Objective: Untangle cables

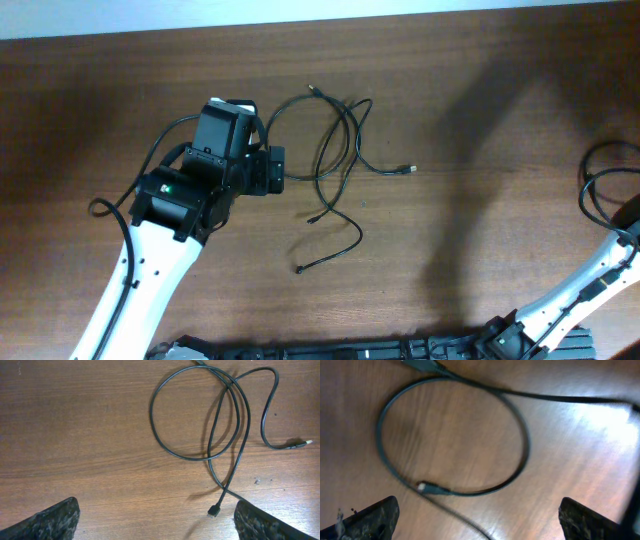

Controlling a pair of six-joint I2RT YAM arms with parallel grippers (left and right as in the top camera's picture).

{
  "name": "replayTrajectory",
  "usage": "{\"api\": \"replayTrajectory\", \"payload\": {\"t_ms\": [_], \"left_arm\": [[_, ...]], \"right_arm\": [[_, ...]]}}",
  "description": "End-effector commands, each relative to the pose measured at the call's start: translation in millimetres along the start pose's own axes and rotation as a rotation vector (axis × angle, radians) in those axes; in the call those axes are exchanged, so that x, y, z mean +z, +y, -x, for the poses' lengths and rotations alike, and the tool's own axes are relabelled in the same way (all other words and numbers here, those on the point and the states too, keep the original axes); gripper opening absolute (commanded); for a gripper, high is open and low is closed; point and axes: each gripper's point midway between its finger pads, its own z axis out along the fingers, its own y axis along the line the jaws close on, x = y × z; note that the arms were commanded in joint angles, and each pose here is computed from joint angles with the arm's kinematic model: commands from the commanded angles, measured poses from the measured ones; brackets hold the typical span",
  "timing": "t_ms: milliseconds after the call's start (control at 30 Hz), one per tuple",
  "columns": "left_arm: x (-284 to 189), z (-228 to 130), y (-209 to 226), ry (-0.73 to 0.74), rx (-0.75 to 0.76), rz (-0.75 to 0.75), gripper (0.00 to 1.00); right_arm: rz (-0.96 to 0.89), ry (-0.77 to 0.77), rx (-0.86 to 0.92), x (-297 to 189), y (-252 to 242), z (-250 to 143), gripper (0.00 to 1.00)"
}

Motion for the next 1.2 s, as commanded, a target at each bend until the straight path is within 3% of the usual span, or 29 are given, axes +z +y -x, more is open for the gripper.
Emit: {"api": "replayTrajectory", "payload": {"t_ms": [0, 200, 333, 433, 633, 867, 1167], "left_arm": [[-1, 2, 1, -0.007, 0.002, 0.008, 0.99], [-1, 2, 1, -0.007, 0.002, 0.008, 0.99], [-1, 2, 1, -0.007, 0.002, 0.008, 0.99], [-1, 2, 1, -0.007, 0.002, 0.008, 0.99], [-1, 2, 1, -0.007, 0.002, 0.008, 0.99], [-1, 2, 1, -0.007, 0.002, 0.008, 0.99], [-1, 2, 1, -0.007, 0.002, 0.008, 0.99]], "right_arm": [[0.105, -0.029, -0.025, -33, 10, -7, 0.99], [0.183, -0.232, -0.016, -128, -3, -20, 0.99], [0.369, -0.298, -0.046, -186, 11, -47, 0.99], [0.487, -0.334, -0.218, -220, 44, -80, 0.99], [0.563, -0.287, -0.580, -231, 152, -169, 0.99], [0.583, -0.177, -0.905, -200, 251, -267, 0.99], [0.410, 0.111, -1.205, -51, 343, -407, 0.99]]}}
